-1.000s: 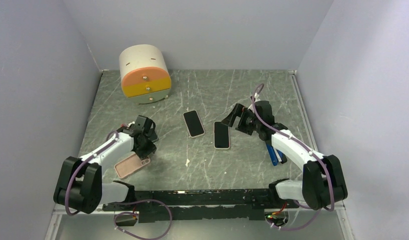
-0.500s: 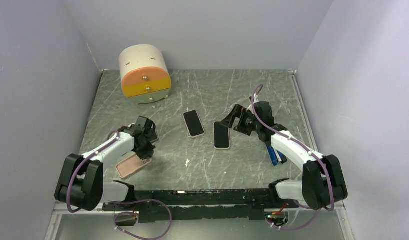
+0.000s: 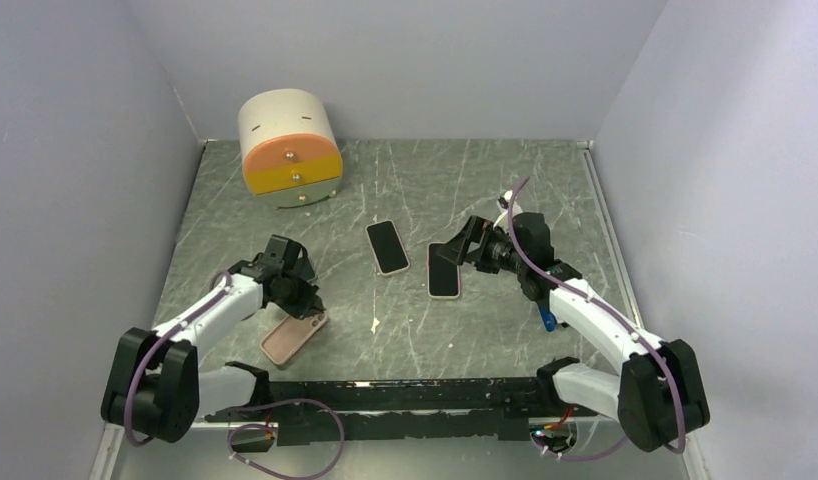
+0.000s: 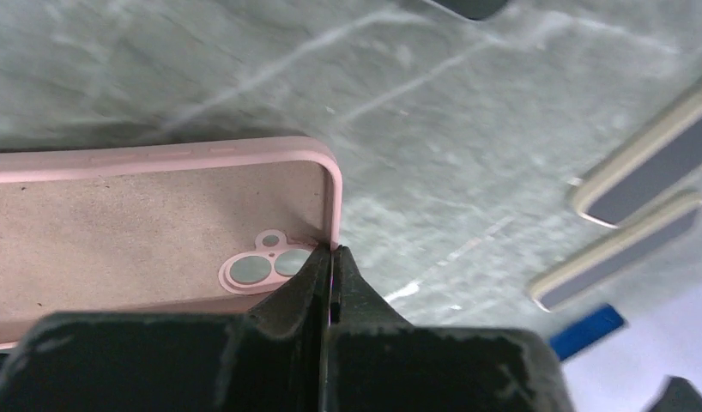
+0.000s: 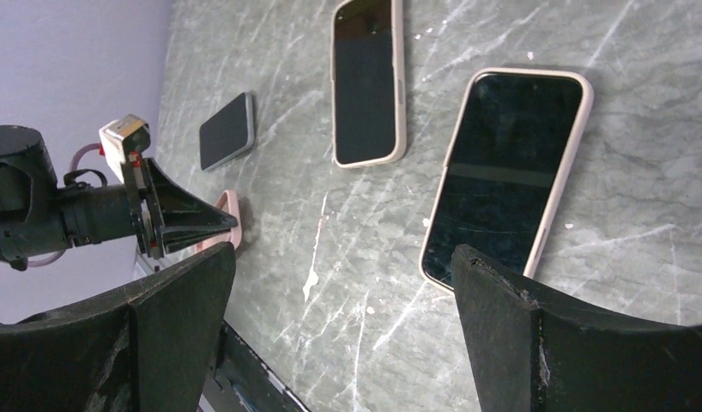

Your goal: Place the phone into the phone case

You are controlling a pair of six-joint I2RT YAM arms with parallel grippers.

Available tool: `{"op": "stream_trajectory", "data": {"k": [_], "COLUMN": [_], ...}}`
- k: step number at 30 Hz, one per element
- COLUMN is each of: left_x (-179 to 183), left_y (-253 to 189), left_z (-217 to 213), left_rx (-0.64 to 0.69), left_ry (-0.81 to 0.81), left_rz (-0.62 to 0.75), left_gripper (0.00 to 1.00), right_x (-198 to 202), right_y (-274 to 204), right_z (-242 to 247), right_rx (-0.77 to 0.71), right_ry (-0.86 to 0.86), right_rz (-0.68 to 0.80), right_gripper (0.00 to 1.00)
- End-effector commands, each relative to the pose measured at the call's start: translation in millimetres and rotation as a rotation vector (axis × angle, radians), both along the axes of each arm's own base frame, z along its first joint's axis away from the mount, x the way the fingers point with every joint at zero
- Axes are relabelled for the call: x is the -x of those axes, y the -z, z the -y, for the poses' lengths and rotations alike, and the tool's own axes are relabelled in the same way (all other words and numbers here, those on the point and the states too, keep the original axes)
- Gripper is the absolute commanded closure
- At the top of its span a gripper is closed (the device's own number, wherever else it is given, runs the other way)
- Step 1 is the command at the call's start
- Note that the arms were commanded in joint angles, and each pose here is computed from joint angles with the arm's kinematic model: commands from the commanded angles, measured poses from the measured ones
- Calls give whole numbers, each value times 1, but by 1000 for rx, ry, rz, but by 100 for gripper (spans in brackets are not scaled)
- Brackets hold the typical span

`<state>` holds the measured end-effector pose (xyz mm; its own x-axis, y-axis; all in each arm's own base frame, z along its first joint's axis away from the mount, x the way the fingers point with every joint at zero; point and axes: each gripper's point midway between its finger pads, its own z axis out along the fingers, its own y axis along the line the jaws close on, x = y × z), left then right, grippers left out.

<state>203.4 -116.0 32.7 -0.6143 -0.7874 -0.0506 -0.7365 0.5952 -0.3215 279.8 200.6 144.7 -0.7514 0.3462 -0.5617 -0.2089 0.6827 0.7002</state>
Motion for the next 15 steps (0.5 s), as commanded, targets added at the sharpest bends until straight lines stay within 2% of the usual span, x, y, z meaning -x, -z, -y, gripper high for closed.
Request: {"op": "stream_trajectory", "data": {"k": [1,5,9,12,15], "left_x": [-22,-38,-56,-67,-80], "left_y": [-30,-34,-29,-24,-24], "left_z": [29,37,51,61,65], "left_rx": [193,274,413,430,415], "left_ry": [-113,-212,-328,-354,-405], "left_rz": [71,102,109,76,108], "left_gripper": [97,98,98,97,97], "right_x": [1,7,11,14,16], "right_y": [-19,-20,-19,-19,-18], "right_z": [-6,-7,-6,-8,-8], "right_rx": [-9,-15,-23,-29,-26], "right_ry": [-25,-32,-34,-40,-41], "right_rz": [102,124,128,130,131], "right_gripper": [1,1,1,1,1]}}
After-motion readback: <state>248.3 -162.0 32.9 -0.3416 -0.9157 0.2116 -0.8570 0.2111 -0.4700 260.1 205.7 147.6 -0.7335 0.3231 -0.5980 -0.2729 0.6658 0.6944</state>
